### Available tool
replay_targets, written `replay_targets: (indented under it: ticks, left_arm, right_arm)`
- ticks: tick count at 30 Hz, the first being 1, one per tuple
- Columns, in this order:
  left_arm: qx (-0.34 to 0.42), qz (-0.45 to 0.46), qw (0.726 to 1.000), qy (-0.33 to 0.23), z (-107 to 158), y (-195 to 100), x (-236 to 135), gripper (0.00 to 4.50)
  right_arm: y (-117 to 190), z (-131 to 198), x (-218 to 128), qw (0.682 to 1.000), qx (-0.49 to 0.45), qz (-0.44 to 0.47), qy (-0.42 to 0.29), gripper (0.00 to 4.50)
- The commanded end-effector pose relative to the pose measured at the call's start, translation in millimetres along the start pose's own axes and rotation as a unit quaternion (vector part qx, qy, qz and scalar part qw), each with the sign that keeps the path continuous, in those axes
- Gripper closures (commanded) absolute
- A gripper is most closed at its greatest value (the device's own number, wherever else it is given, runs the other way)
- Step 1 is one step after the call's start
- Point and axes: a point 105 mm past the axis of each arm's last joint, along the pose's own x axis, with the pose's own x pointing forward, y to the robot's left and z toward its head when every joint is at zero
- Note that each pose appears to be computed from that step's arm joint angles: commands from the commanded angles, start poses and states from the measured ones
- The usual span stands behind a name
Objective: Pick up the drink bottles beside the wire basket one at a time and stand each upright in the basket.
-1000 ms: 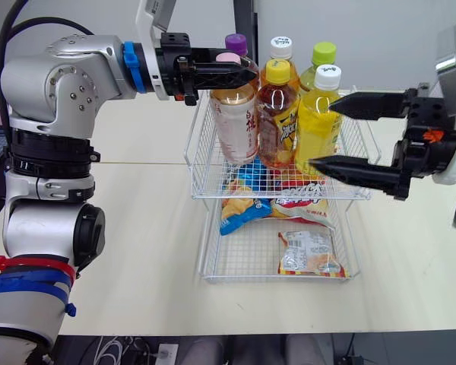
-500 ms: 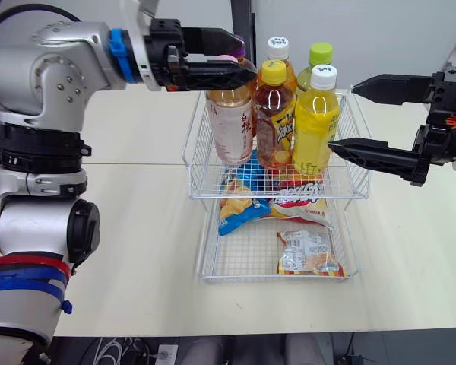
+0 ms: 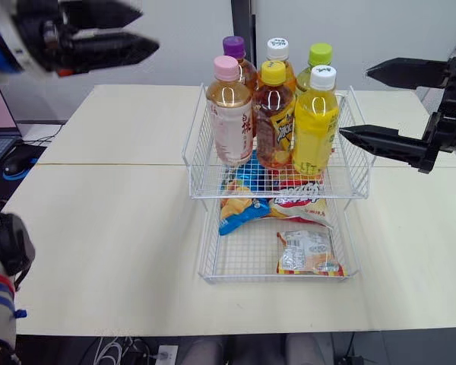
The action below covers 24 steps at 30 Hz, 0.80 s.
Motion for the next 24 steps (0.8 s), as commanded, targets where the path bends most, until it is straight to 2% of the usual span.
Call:
replay_targets:
  ticks: [1, 3, 5, 9, 13, 17, 21, 24]
  left_arm:
    - [0.036, 0.074, 0.997, -0.013, 4.3, 10.5, -28.9, 0.04]
    - [0.039, 0.091, 0.995, 0.009, -13.9, 8.8, -43.3, 0.04]
    - [0.034, 0.142, 0.988, 0.056, -41.8, 15.3, -59.0, 0.04]
    - [0.029, 0.224, 0.971, 0.084, -78.2, 28.2, -85.4, 0.04]
    - [0.038, 0.250, 0.959, 0.128, -118.4, 26.8, -100.2, 0.04]
    - [0.055, 0.296, 0.947, 0.117, -138.0, 29.0, -104.9, 0.04]
    - [0.030, 0.350, 0.930, 0.110, -171.9, 30.9, -111.2, 0.04]
    - [0.028, 0.366, 0.923, 0.117, -188.2, 27.6, -112.8, 0.04]
  right_arm:
    - [-6.8, 2.2, -7.0, 1.000, -0.002, -0.014, -0.024, 0.00]
    - [-10.7, -6.1, -11.8, 0.999, 0.001, -0.025, -0.026, 0.00]
    - [-16.2, -13.0, -19.8, 0.999, 0.009, -0.040, -0.029, 0.00]
    - [-36.7, -24.5, -43.4, 0.994, 0.045, -0.095, -0.039, 0.00]
    - [-57.7, -47.8, -68.1, 0.984, 0.061, -0.165, -0.017, 0.00]
    - [-65.7, -79.8, -84.7, 0.974, 0.048, -0.217, 0.034, 0.00]
    - [-65.2, -136.3, -105.7, 0.952, 0.021, -0.281, 0.118, 0.00]
    - [-62.9, -153.4, -111.0, 0.944, 0.013, -0.306, 0.127, 0.00]
